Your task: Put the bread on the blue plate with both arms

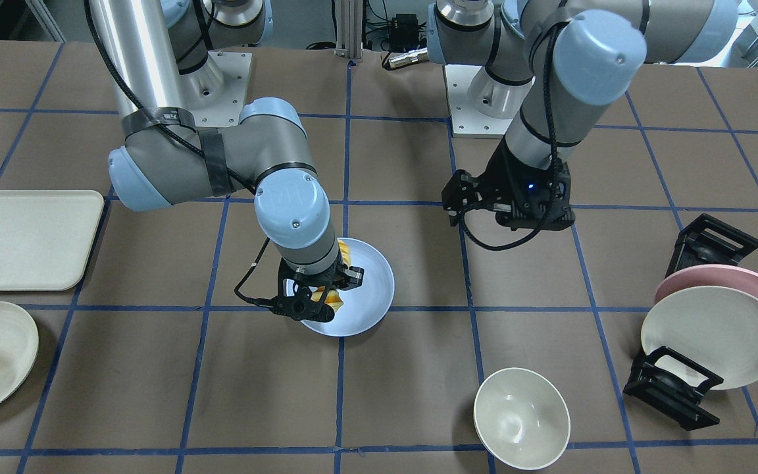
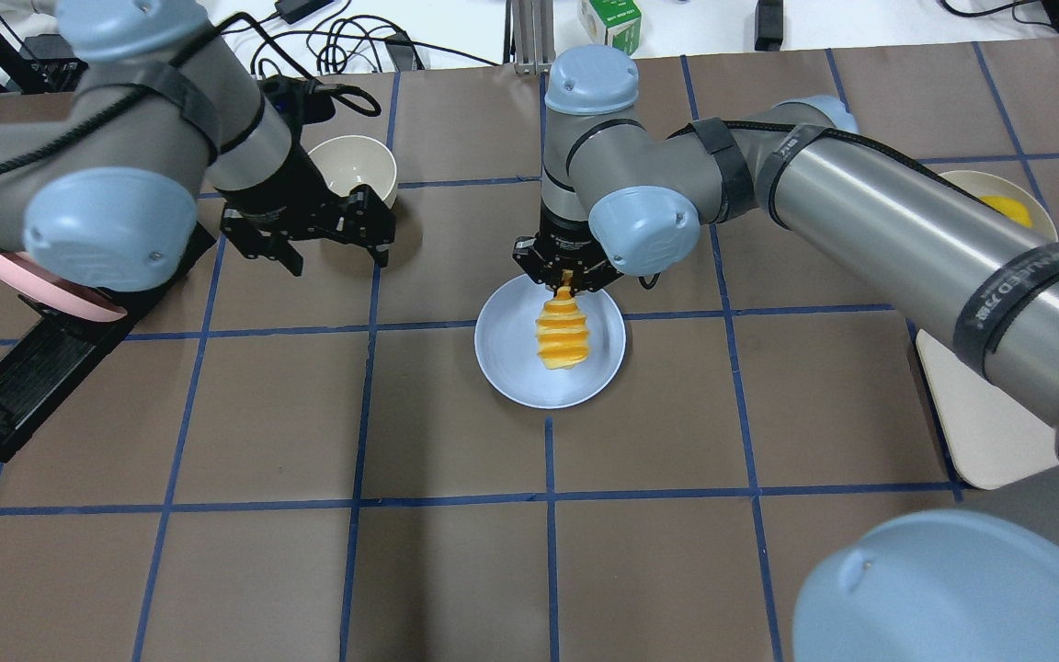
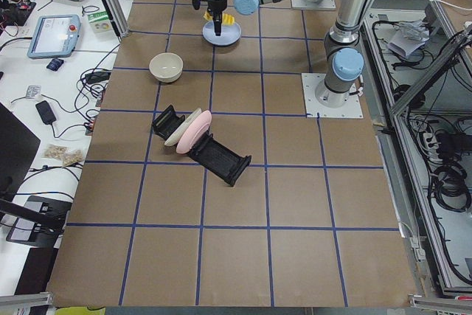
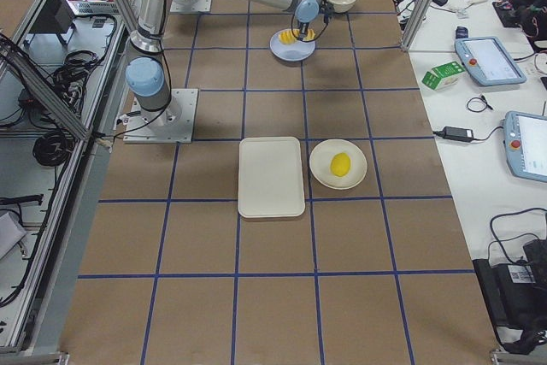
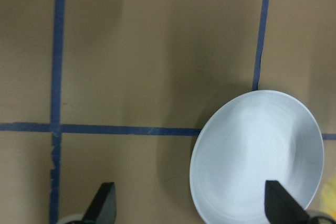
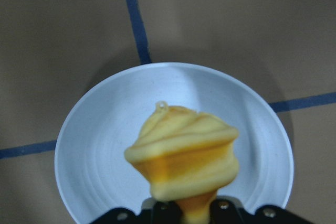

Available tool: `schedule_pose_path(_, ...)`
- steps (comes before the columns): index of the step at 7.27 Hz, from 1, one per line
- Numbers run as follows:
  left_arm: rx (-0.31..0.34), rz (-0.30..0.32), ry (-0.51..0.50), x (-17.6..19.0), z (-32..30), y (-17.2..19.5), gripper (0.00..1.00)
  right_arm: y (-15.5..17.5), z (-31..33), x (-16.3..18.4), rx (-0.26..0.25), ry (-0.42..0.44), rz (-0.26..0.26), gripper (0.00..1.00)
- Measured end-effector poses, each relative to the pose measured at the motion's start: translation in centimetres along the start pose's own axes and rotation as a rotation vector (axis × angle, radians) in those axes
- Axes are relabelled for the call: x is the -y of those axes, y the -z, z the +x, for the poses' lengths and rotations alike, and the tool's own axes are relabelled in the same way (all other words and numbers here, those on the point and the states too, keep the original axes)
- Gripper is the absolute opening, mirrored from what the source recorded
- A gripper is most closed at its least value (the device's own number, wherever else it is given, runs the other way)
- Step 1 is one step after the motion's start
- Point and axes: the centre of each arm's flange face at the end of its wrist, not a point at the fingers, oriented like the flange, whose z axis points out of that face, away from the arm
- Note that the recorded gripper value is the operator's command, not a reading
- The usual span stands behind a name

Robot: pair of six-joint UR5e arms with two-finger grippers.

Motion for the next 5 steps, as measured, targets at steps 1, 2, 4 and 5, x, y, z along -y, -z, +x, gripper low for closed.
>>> schedule_pose_path(1,0.027,-0.017,-0.024,-0.5,-1.4,3.7,1.0,-1.0,-0.7,-0.5,-0.008,0.007,-0.012,0.03)
schedule_pose_path(2,0.052,-0.01,-0.059,-0.8,-2.0,6.8,1.0,-1.8,-1.3,-1.0,-0.016,0.016,-0.022,0.13)
schedule_pose_path(4,0.072,0.002,-0.106,-1.3,-1.9,9.4,1.0,-3.1,-2.0,-1.6,-0.028,0.03,-0.04,0.64)
schedule_pose_path(5,0.071,-0.002,-0.118,-1.2,-1.7,9.2,1.0,-3.5,-2.0,-1.7,-0.032,0.033,-0.045,0.92)
